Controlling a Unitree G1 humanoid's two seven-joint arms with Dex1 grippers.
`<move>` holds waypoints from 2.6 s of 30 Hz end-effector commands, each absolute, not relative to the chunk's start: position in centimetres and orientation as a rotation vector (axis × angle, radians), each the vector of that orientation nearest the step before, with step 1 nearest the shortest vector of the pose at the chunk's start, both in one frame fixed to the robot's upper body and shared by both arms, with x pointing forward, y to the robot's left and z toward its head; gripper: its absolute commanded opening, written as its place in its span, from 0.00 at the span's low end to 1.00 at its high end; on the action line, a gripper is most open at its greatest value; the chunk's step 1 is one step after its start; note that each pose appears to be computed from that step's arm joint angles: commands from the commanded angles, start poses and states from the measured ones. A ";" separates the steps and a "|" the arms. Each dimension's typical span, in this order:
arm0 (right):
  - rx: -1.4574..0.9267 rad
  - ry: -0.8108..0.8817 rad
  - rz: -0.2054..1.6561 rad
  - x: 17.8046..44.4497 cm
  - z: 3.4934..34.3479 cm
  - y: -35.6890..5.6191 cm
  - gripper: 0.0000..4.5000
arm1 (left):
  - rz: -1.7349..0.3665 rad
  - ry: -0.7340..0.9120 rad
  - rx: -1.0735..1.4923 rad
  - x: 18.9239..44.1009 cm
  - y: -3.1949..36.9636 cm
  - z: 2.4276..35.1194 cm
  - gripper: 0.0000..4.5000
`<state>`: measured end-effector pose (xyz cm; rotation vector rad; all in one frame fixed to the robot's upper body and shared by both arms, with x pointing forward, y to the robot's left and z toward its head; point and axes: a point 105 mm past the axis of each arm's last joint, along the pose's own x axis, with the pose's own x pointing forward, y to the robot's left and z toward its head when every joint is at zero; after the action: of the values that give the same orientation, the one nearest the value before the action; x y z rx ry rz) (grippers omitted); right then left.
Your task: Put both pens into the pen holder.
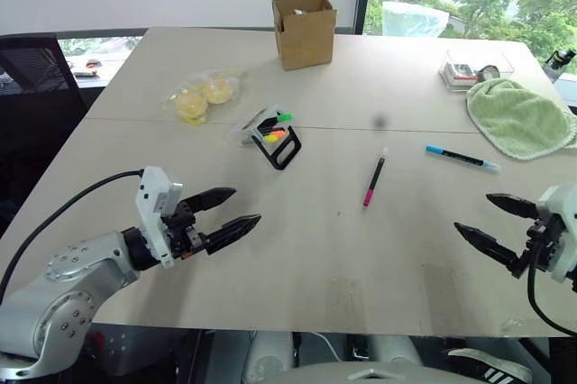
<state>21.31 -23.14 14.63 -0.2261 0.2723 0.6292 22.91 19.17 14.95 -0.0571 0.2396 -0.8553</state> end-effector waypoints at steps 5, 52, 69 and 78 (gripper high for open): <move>-0.283 0.298 0.503 25.2 15.0 -23.4 1.00 | -0.950 0.104 0.033 23.8 17.4 17.7 0.99; 0.115 0.229 1.078 23.7 21.4 -10.5 0.00 | -1.251 0.199 -0.714 29.6 2.4 23.4 0.82; 0.051 0.101 0.993 24.7 22.7 -10.7 0.63 | -1.251 0.096 -0.580 29.2 5.7 25.4 0.00; -0.252 -0.003 1.077 22.6 23.7 -11.5 0.99 | -0.773 -0.341 0.329 31.3 9.0 27.3 0.00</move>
<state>23.69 -12.08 22.86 -0.2164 0.0606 1.0107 32.13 9.65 26.29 0.1117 -0.1868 -0.8247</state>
